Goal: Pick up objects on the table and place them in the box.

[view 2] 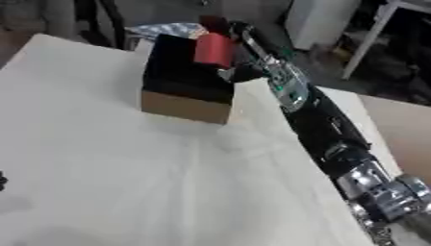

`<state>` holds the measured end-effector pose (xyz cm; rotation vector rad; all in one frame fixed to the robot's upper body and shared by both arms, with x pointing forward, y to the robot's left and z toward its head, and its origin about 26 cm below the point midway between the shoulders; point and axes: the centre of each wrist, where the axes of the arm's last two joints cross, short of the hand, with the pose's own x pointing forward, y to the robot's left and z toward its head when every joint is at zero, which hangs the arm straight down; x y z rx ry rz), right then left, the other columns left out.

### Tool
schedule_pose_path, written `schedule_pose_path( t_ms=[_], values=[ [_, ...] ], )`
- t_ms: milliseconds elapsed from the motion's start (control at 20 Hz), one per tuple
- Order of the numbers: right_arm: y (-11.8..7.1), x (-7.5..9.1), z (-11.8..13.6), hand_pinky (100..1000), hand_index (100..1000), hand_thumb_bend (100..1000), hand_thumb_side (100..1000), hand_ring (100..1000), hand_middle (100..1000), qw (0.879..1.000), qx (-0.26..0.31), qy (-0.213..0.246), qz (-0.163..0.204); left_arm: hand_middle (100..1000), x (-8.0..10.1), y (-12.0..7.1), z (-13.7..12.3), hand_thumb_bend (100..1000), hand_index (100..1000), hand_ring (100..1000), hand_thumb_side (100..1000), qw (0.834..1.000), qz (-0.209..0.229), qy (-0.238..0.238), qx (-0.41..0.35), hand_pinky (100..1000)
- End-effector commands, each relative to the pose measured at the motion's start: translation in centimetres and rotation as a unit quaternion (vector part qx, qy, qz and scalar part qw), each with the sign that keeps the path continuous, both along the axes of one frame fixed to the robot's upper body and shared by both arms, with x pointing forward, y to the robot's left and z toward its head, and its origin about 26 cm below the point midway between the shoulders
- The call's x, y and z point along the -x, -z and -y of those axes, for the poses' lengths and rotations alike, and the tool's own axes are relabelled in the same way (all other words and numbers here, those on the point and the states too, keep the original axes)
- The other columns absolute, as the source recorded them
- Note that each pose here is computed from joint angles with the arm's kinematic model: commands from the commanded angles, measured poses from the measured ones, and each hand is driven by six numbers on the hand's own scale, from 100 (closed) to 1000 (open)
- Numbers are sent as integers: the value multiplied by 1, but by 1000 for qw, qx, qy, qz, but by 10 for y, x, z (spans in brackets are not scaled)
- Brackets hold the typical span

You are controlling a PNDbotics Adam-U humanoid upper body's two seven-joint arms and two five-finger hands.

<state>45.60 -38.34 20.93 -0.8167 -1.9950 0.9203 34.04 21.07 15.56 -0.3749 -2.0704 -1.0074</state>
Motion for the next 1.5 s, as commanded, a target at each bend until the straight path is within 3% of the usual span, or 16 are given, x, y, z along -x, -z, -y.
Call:
schedule_pose_path(
  t_ms=[50,550,850,1200,1350,1500],
  values=[
    [-14,0,3,813,937,330,434,1000,916,1000,13,-1,17,677,0,-9,2,294,793,720,396,1000,14,3,3,719],
    [-9,1,-2,838,954,382,472,1000,932,999,33,-14,7,676,0,-8,2,290,792,719,401,1000,10,-2,4,719],
    [-26,10,-11,826,955,343,366,1000,922,998,19,-55,24,675,-1,-4,-4,290,788,719,406,1000,3,-18,5,718],
    [-46,40,-28,817,963,242,325,1000,923,990,-21,-142,-3,676,-1,6,-16,293,788,719,405,998,-9,-55,16,718],
    [-53,62,-37,796,955,236,243,1000,893,983,-47,-179,14,676,-1,9,-21,293,788,719,409,997,-14,-73,21,717],
    [-57,85,-51,784,949,209,220,1000,859,974,-73,-214,30,676,-1,12,-26,294,788,719,411,996,-16,-88,27,717]
  ],
)
